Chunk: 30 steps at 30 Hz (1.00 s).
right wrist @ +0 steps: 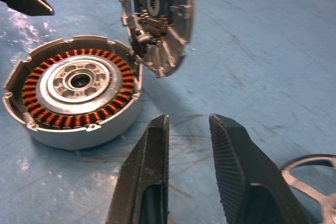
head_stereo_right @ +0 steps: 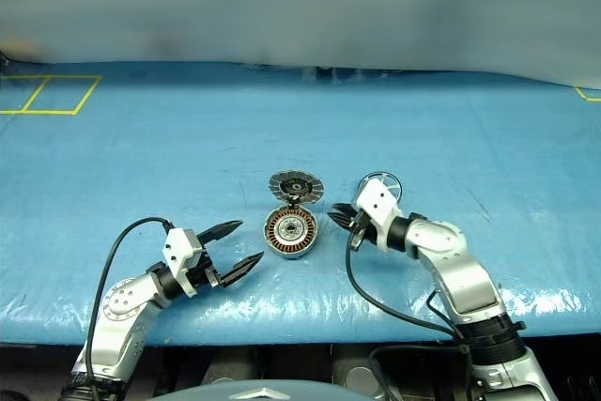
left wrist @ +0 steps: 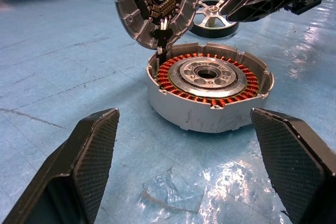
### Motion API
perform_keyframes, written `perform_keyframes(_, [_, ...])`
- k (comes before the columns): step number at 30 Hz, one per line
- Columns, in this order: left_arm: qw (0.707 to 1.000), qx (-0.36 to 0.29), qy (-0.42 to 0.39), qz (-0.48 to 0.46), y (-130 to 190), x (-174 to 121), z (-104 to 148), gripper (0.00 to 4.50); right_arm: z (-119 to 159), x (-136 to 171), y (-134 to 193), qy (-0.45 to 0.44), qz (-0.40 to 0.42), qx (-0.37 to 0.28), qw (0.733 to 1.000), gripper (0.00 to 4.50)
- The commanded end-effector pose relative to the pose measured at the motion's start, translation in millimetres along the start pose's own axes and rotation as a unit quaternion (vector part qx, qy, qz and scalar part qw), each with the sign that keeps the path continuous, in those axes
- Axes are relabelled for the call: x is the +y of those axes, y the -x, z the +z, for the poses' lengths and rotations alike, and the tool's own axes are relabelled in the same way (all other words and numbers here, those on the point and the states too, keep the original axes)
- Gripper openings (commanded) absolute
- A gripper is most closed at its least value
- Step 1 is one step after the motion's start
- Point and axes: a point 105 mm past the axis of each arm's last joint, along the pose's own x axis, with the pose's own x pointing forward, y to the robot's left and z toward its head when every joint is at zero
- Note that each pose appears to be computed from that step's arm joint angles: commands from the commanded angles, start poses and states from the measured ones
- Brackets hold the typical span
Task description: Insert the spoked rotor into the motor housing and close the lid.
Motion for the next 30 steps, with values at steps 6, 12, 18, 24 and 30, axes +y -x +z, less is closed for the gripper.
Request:
perform_keyframes(6, [1.000, -0.014, -0.013, -0.008, -3.8, 1.3, 6.7, 4.26, 0.7, -31.4, 14.4, 0.039, -0.083, 0.021, 0.996, 3.45])
perform_keyframes(12, [1.000, -0.013, -0.016, -0.008, -3.5, 2.3, 6.7, 4.26, -11.5, -45.8, 17.6, 0.048, -0.122, 0.057, 0.990, 3.45])
perform_keyframes(18, [1.000, -0.011, -0.016, -0.006, -3.4, 1.3, 6.1, 4.26, -20.5, -56.8, 19.2, 0.045, -0.155, 0.079, 0.984, 3.45])
perform_keyframes(24, [1.000, -0.011, -0.016, -0.003, -3.2, 1.8, 5.8, 4.26, -20.7, -59.6, 18.0, 0.043, -0.163, 0.080, 0.982, 3.45])
perform_keyframes(30, [1.000, -0.011, -0.015, 0.000, -2.8, 1.9, 5.1, 4.26, -16.2, -59.0, 16.3, 0.041, -0.162, 0.070, 0.983, 3.45])
